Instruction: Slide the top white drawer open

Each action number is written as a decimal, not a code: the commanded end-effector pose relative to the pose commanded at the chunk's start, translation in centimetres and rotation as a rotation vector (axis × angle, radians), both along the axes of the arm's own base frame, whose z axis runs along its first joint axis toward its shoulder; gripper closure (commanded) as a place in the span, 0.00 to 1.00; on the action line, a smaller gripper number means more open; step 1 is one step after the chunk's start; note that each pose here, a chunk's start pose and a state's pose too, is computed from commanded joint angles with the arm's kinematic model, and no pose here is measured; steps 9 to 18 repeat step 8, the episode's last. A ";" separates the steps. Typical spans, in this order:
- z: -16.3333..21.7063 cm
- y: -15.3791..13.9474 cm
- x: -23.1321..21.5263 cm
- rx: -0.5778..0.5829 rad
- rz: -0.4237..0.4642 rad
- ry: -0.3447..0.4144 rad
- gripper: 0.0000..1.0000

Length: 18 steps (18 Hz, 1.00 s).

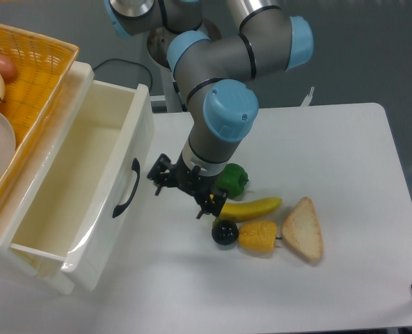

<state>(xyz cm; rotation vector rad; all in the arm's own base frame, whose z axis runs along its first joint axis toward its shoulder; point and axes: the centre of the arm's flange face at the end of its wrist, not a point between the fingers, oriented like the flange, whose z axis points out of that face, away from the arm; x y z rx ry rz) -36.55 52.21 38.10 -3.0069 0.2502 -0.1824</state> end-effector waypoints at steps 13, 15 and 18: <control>0.4 -0.3 -1.8 0.052 -0.133 0.076 0.00; 0.4 -0.3 -1.8 0.052 -0.133 0.076 0.00; 0.4 -0.3 -1.8 0.052 -0.133 0.076 0.00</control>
